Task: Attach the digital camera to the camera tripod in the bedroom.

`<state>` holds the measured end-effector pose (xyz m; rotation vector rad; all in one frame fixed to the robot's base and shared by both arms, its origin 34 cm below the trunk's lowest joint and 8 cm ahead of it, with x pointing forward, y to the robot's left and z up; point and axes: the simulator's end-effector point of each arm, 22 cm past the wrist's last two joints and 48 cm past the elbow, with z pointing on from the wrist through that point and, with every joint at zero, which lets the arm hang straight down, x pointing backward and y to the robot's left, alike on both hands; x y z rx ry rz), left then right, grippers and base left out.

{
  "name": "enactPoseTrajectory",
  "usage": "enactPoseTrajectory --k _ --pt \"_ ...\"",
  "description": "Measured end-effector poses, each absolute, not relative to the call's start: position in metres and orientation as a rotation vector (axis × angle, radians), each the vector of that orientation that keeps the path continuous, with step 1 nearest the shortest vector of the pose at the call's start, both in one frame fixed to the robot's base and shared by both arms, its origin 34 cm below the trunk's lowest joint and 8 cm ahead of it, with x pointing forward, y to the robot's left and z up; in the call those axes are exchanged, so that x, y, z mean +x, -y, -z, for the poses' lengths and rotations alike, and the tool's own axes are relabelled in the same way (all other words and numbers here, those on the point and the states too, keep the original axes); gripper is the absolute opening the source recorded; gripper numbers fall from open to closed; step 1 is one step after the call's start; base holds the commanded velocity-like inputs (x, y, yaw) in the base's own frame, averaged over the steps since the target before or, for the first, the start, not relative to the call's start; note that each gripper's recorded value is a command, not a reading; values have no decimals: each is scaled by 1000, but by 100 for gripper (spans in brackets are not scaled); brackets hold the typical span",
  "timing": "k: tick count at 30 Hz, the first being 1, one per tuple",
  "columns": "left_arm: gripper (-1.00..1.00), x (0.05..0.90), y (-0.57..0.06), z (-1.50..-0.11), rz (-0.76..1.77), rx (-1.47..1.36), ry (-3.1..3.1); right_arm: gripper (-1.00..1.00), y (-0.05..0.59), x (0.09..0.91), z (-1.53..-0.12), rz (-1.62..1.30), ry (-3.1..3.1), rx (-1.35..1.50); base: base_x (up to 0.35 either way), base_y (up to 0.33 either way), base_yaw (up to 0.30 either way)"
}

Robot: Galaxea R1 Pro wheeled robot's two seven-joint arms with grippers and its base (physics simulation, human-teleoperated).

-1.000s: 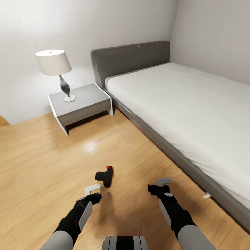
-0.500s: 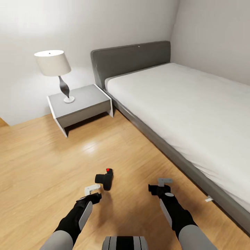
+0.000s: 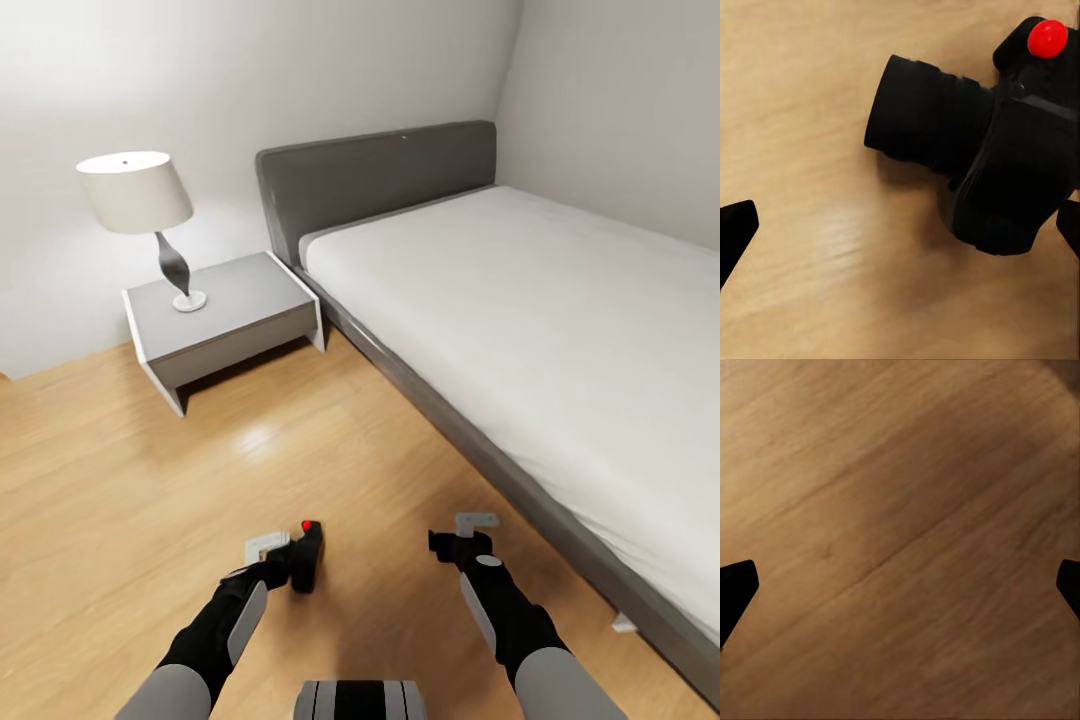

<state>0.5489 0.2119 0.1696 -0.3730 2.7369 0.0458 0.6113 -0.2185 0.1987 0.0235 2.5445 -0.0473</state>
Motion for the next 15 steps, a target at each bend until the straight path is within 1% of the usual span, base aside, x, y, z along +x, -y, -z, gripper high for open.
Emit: enactPoseTrajectory --k 6,15 --pt "100 549 -212 -169 -46 -373 -2738 100 218 611 -198 44 -2546 20 51 0 0" --pt "100 547 -211 -168 -42 -369 -2741 100 217 610 -197 42 -2548 15 9 0 0"
